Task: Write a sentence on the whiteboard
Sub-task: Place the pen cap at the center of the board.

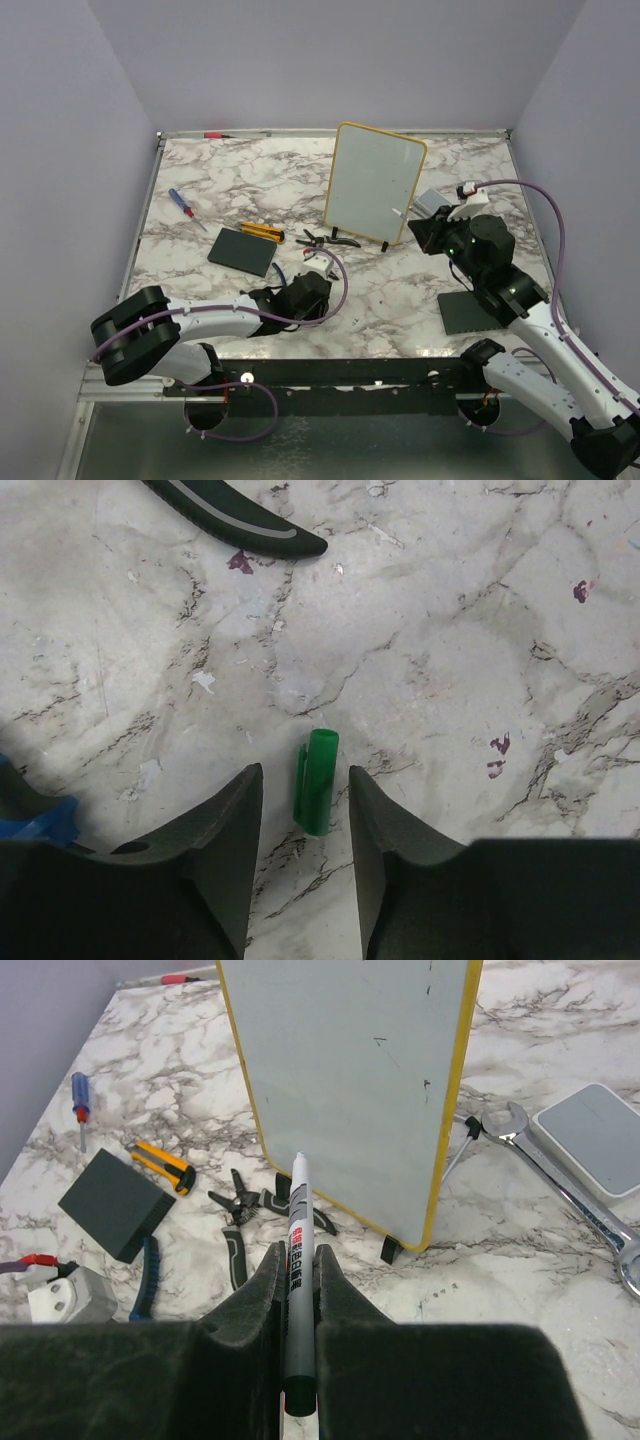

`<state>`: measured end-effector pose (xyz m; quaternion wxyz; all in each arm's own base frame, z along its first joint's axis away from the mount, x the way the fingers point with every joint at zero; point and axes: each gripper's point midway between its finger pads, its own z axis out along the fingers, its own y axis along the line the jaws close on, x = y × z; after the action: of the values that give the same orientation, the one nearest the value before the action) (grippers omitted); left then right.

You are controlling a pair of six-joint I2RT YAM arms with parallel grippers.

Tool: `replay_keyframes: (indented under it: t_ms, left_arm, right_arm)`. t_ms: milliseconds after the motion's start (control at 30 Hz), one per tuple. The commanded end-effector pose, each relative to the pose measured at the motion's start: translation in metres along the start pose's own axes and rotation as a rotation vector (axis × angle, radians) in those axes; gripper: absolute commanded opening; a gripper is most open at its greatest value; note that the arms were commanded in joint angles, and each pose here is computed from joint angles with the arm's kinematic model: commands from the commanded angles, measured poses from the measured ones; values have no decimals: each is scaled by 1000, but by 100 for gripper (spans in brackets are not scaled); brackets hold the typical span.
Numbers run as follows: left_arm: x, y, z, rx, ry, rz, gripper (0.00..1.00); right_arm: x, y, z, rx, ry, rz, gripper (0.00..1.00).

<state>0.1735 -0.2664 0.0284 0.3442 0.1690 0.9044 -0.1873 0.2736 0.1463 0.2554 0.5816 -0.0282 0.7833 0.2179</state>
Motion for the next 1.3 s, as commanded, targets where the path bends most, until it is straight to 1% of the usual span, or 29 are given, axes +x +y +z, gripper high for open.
replay_keyframes:
  t_ms: [0, 200, 267, 500, 633, 667, 700, 800, 967, 1067, 1167, 1267]
  left_arm:
    - [-19, -5, -3, 4, -75, -22, 44]
    - [-39, -12, -14, 25, -122, -15, 54]
    - [-52, -15, -21, 29, -152, -11, 57]
    - [-97, -16, -46, 73, -194, 16, 70]
    - [-130, 6, -52, 83, -190, -11, 72]
    - [-139, 10, -54, 97, -199, -15, 74]
    - [-149, 15, -56, 105, -210, -19, 79]
    - [-180, 24, -64, 127, -242, -2, 84]
    - [-238, 37, -73, 124, -337, 12, 85]
    - [-275, 35, -80, 197, -404, 7, 85]
    - [-306, 31, -84, 268, -468, 37, 85]
    - [-326, 31, -78, 343, -501, 60, 85]
  right_arm:
    - [-5, -4, -1, 19, -27, 12, 1]
    - [-7, -4, -4, 20, -35, 13, 1]
    - [-7, -4, -5, 20, -36, 13, 1]
    - [-4, -4, -8, 14, -31, 16, 1]
    - [-6, -2, -12, 1, -37, 21, 1]
    - [-7, -1, -13, -3, -40, 25, 1]
    - [-8, 1, -15, -13, -44, 28, 1]
    - [-12, 5, -22, -34, -52, 44, 1]
    - [-18, 9, -32, -44, -32, 50, 1]
    - [-27, 13, -35, -57, -45, 47, 1]
    - [-35, 18, -31, -71, -58, 42, 1]
    - [-43, 22, -22, -80, -83, 38, 1]
